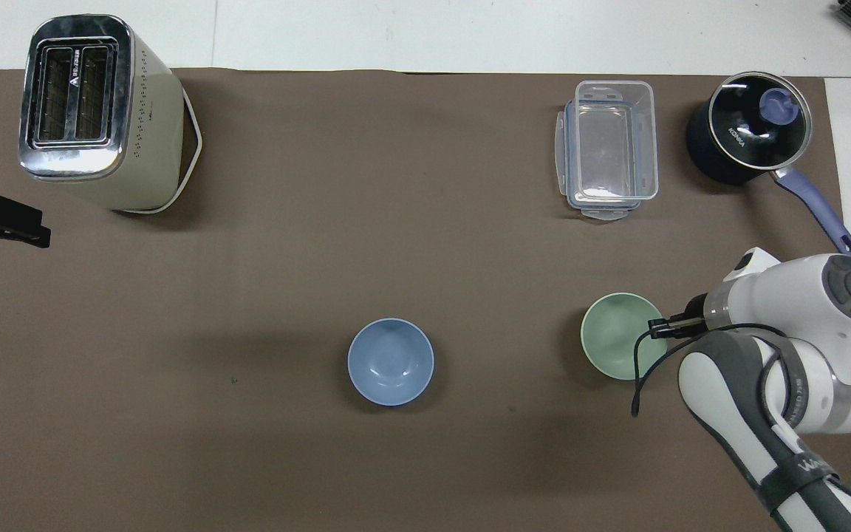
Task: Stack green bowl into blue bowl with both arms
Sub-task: 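Carry the green bowl with the right gripper over the blue bowl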
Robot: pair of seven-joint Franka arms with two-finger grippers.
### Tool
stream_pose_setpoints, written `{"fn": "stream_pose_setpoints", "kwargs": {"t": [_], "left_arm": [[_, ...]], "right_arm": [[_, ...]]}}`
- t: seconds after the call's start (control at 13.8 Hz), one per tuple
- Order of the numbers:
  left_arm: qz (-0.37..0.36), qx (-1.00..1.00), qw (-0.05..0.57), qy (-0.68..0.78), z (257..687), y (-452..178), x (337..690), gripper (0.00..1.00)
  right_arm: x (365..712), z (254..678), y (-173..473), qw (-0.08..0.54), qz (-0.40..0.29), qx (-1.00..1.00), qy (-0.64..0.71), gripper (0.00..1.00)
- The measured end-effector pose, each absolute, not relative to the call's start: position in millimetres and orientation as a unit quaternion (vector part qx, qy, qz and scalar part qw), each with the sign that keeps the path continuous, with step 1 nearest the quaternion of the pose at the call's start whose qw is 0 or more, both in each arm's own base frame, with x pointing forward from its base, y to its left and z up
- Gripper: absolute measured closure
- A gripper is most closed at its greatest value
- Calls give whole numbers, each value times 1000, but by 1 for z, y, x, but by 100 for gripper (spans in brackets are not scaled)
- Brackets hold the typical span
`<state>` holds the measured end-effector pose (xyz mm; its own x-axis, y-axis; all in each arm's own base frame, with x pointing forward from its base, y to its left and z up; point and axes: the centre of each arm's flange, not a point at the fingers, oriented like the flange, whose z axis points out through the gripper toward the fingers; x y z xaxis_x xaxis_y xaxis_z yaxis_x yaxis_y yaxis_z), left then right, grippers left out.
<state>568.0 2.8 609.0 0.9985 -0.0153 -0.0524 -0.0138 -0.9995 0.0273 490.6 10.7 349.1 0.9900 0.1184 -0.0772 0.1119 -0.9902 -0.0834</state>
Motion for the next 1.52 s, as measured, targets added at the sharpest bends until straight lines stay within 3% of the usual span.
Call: {"fn": "stream_pose_setpoints", "kwargs": {"t": [0.87, 1.31, 1.52], "left_arm": [[-26, 1000, 13, -7, 609, 3, 568, 0], [-26, 1000, 13, -7, 609, 3, 568, 0], [-26, 1000, 13, -7, 609, 3, 568, 0]], "right_arm": [[457, 433, 232, 66, 3, -995, -77, 96], [437, 404, 321, 75, -2, -996, -46, 96], [446, 392, 332, 72, 6, -996, -43, 96]]}}
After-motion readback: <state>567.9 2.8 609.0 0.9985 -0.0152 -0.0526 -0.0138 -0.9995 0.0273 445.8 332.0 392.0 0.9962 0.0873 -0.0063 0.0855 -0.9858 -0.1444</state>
